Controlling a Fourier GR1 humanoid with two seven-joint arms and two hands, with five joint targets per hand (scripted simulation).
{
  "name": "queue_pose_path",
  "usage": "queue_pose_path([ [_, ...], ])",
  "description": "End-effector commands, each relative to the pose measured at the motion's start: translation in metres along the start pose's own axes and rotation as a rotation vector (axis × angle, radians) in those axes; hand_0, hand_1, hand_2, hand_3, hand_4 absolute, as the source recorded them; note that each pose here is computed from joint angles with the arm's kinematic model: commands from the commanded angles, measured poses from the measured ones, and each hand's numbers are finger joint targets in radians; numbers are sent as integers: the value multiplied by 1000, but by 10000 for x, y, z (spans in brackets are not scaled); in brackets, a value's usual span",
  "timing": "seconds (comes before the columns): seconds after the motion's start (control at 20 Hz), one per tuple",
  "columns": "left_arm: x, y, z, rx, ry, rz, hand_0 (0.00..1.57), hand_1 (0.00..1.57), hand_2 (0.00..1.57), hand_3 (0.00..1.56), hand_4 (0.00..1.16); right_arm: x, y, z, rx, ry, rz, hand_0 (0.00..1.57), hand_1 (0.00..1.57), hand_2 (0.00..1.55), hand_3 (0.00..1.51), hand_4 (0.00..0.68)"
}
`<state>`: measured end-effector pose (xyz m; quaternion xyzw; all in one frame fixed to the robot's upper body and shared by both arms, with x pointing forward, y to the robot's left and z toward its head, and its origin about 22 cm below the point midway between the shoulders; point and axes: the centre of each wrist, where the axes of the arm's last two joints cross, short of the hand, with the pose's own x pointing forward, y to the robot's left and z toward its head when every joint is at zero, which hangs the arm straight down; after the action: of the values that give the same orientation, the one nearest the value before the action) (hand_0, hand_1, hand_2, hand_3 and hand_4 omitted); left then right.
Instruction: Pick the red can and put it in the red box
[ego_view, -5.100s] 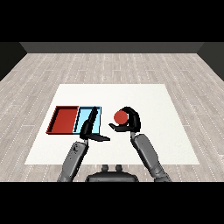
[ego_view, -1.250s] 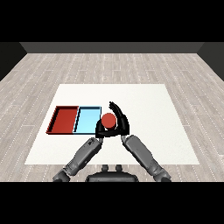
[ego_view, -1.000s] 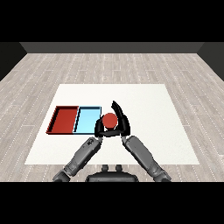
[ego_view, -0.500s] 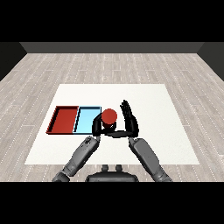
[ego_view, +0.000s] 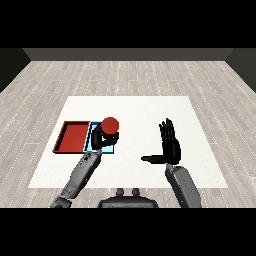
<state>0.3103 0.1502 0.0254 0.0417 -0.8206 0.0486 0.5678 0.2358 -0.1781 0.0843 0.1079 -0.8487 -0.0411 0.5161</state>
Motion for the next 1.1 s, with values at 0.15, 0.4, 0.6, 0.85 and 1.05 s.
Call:
queue_pose_path([
  [0.15, 240, 714, -324, 101, 0, -133, 1571, 1571, 1571, 1490, 1118, 170, -457, 143, -77, 43, 52, 0, 0, 0, 0, 0],
  [0.4, 78, 1221, -363, 151, 49, -375, 1571, 1571, 1571, 1492, 1143, -6, -640, 345, -120, 78, 44, 0, 0, 0, 0, 0],
  [0.6, -65, 1821, -441, 192, 221, -520, 1571, 1571, 1550, 1488, 1112, -4, -611, 291, -108, 87, 44, 0, 0, 0, 0, 0],
  [0.85, -375, 2144, -463, 229, 410, -674, 1571, 1571, 1549, 1473, 1051, -225, -645, 303, -145, 107, 80, 0, 0, 0, 0, 0],
  [1.05, -470, 2539, -367, 271, 623, -783, 1509, 1509, 1426, 1363, 972, -361, -656, 307, -146, 99, 39, 0, 0, 0, 0, 0],
])
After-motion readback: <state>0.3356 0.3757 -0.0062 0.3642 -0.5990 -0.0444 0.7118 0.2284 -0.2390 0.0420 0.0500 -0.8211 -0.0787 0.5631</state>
